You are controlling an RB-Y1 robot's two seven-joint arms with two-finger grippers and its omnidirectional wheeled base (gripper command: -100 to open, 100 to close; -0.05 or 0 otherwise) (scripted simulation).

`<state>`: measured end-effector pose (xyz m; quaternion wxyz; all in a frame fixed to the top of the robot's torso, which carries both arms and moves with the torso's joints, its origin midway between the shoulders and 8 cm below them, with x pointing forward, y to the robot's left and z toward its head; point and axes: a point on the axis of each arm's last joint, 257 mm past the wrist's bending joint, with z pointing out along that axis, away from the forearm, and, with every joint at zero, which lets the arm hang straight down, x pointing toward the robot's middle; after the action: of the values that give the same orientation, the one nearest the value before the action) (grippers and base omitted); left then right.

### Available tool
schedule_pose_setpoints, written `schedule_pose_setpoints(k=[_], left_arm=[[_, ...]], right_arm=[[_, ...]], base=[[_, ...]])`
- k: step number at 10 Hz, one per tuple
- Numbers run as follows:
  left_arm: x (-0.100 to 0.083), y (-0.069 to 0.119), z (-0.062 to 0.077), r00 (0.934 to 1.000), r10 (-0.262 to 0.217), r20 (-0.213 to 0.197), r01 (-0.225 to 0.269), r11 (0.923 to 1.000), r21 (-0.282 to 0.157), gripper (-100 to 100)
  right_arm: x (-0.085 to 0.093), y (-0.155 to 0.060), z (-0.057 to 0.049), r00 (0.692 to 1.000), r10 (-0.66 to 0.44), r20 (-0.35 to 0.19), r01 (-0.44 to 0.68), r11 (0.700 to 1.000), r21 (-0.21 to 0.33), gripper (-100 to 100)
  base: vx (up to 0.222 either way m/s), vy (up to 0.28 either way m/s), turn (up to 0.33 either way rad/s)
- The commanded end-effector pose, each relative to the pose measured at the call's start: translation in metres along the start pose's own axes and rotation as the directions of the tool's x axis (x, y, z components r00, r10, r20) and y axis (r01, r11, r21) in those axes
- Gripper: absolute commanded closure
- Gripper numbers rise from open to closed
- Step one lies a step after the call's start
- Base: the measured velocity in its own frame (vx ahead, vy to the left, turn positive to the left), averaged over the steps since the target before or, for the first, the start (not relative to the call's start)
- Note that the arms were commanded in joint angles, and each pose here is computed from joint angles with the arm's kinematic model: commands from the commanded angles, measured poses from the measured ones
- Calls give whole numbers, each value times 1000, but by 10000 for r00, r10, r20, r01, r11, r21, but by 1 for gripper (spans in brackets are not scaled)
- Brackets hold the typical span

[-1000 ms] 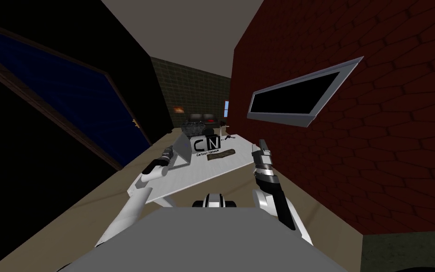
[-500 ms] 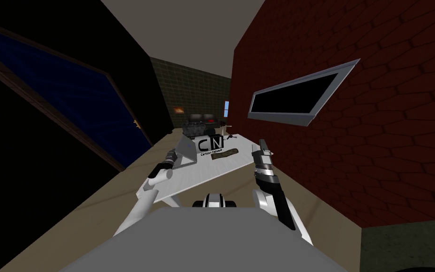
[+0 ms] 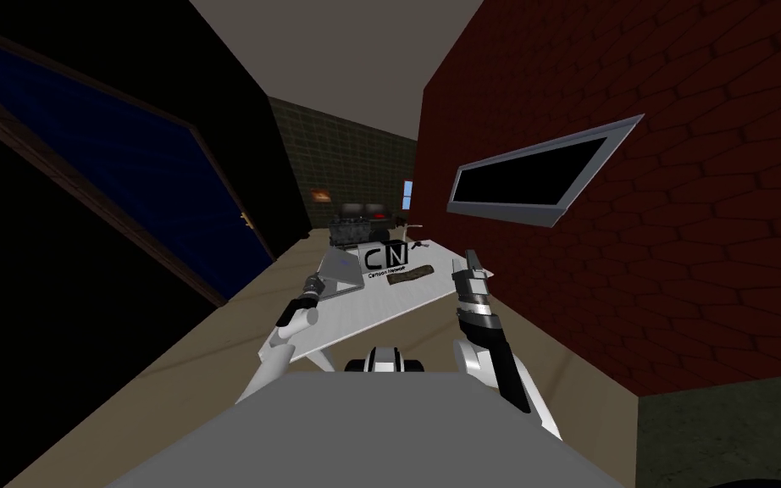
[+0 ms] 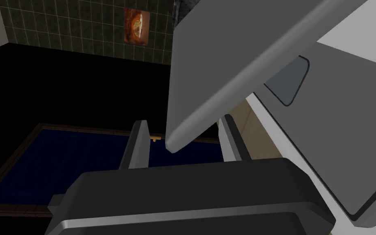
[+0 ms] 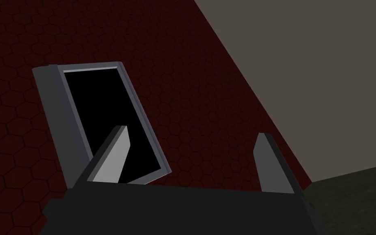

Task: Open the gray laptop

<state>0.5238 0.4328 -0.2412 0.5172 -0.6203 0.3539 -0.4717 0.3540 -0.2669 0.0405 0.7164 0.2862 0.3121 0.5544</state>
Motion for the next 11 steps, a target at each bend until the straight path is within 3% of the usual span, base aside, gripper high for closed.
schedule_pose_setpoints(k=[1,2,10,11], left_arm=[[3,12,-6,9989,-453,72,452,9989,80,100],[-3,3,-3,9992,-389,84,389,9992,-42,-100],[-8,-41,10,9990,-436,-126,435,9990,-116,-100],[-9,-37,9,9990,-432,-102,431,9990,-106,-100]], right_arm=[[0,0,0,10000,0,0,0,10000,-1,0],[0,0,0,10000,0,0,0,10000,-1,0],[0,0,0,10000,2,1,-2,10000,-1,0],[0,0,0,10000,3,1,-3,10000,-1,0]], base=[[-16,96,-48],[-8,15,34],[1,-41,32],[1,-14,8]])
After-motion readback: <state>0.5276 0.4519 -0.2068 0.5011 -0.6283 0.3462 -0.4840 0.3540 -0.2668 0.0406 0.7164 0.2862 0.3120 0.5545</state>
